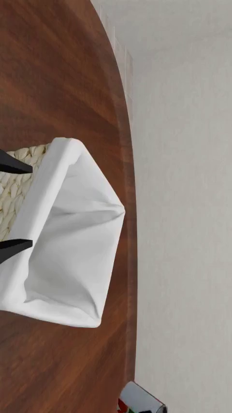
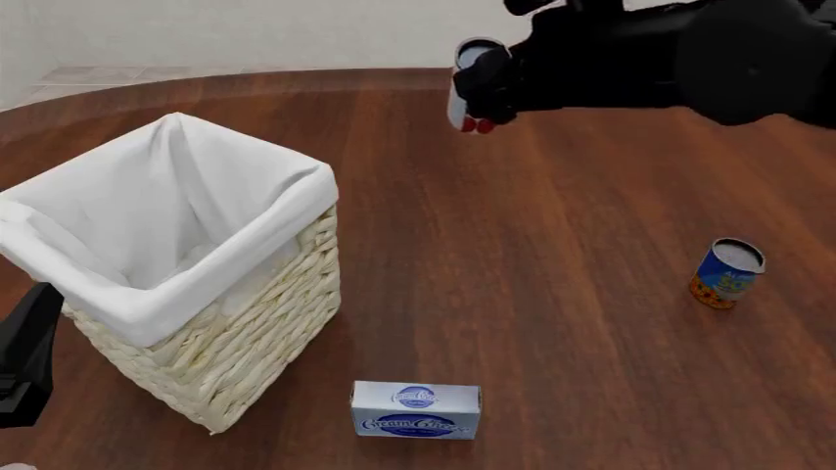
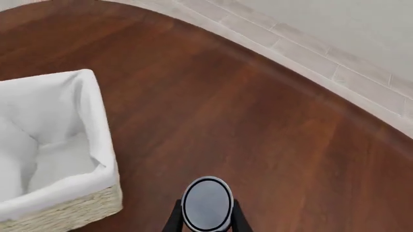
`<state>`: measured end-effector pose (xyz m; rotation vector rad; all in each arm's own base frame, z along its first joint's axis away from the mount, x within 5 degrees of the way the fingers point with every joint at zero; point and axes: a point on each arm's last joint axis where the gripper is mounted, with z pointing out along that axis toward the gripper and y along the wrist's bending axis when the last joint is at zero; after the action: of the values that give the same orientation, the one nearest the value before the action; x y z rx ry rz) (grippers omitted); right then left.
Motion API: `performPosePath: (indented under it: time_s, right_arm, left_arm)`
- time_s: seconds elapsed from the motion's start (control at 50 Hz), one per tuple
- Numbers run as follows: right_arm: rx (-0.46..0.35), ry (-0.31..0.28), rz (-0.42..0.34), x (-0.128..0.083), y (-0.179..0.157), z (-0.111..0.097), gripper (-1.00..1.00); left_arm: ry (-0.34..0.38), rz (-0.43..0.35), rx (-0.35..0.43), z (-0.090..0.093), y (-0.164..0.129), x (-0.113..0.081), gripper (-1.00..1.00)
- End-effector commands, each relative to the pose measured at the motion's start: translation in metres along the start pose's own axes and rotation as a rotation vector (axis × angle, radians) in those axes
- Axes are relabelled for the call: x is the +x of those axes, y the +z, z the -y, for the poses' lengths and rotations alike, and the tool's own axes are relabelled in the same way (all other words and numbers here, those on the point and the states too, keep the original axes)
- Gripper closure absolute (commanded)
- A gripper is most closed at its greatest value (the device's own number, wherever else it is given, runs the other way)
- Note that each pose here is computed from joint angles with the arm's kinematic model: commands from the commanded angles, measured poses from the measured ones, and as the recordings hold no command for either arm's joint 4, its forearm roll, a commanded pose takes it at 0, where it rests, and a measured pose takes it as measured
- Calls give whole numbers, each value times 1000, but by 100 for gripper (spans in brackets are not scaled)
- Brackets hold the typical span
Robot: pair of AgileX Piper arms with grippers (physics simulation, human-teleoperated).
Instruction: Pick up the tomato sauce, and put it in the basket.
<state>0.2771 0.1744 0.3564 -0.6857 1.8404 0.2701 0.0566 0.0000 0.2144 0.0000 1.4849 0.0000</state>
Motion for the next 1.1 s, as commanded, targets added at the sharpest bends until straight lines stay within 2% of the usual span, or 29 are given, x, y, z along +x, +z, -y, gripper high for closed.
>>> performPosePath:
  time_s: [0.02, 0.16, 0.32, 0.5, 0.72, 1.1]
  right_arm:
    - [-83, -19, 21, -21, 15, -29, 100]
    - [-109, -43, 39, -37, 20, -39, 100]
    - [-167, -74, 48, -51, 33, -63, 100]
    - [-199, -89, 46, -58, 52, -80, 100]
    - [-243, -114, 40, -63, 58, -100, 100]
    - [-322, -148, 6, -59, 68, -139, 100]
  left_arm:
    - [0, 0, 0, 0, 0, 0, -100]
    - [0, 0, 0, 0, 0, 0, -100]
    - [0, 0, 0, 0, 0, 0, -100]
    - [0, 0, 0, 0, 0, 0, -100]
    - [0, 0, 0, 0, 0, 0, -100]
    - [0, 0, 0, 0, 0, 0, -100]
